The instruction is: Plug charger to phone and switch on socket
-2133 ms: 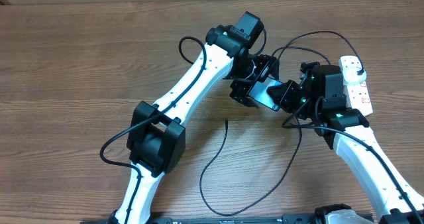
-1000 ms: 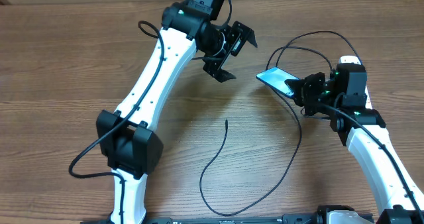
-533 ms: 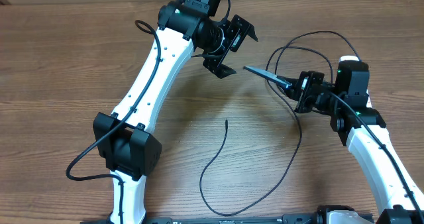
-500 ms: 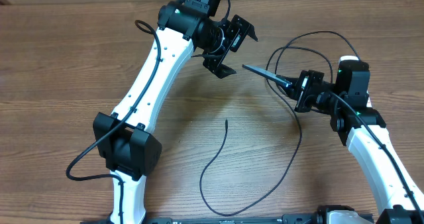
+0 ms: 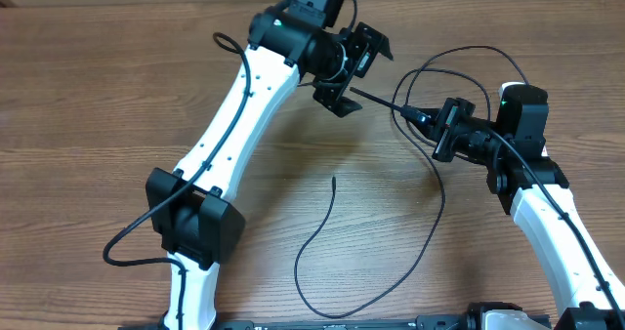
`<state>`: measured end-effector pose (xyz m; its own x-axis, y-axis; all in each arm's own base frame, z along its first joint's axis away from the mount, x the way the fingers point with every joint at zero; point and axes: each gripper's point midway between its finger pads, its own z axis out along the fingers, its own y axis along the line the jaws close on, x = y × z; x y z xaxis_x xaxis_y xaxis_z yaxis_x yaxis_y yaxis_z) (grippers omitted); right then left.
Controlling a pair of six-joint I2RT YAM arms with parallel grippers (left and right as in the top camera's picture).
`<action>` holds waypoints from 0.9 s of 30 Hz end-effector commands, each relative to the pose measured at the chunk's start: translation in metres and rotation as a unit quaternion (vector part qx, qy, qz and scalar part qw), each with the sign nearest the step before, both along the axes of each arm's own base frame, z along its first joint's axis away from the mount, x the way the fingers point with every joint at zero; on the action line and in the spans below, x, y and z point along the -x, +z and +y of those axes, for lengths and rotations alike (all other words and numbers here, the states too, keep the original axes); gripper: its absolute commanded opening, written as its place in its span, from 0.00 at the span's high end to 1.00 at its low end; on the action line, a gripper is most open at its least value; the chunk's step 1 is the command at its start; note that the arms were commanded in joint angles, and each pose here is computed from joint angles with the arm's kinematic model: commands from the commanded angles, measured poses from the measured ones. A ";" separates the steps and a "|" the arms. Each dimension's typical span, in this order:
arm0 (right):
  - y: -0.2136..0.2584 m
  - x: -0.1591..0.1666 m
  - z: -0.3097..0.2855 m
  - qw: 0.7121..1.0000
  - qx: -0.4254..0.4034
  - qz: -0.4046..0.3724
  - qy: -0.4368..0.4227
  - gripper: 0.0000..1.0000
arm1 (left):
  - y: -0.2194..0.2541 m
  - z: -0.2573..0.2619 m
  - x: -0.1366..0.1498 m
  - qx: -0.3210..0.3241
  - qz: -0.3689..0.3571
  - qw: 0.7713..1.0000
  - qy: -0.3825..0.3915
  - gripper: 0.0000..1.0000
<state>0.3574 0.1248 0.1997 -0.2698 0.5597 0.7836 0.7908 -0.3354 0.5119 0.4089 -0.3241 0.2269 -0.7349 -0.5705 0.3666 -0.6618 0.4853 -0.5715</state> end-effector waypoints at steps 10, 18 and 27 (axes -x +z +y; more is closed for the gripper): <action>0.028 -0.008 0.003 0.999 -0.044 -0.011 -0.004 0.96 | 0.016 -0.008 0.008 -0.015 -0.028 0.999 0.008 0.00; 0.039 -0.010 0.005 0.998 -0.051 -0.038 0.004 0.96 | 0.013 -0.014 0.019 -0.016 0.007 1.000 0.026 0.00; 0.040 -0.008 0.006 0.998 -0.054 -0.038 0.011 0.96 | 0.008 -0.019 0.027 -0.027 0.023 0.999 0.037 0.00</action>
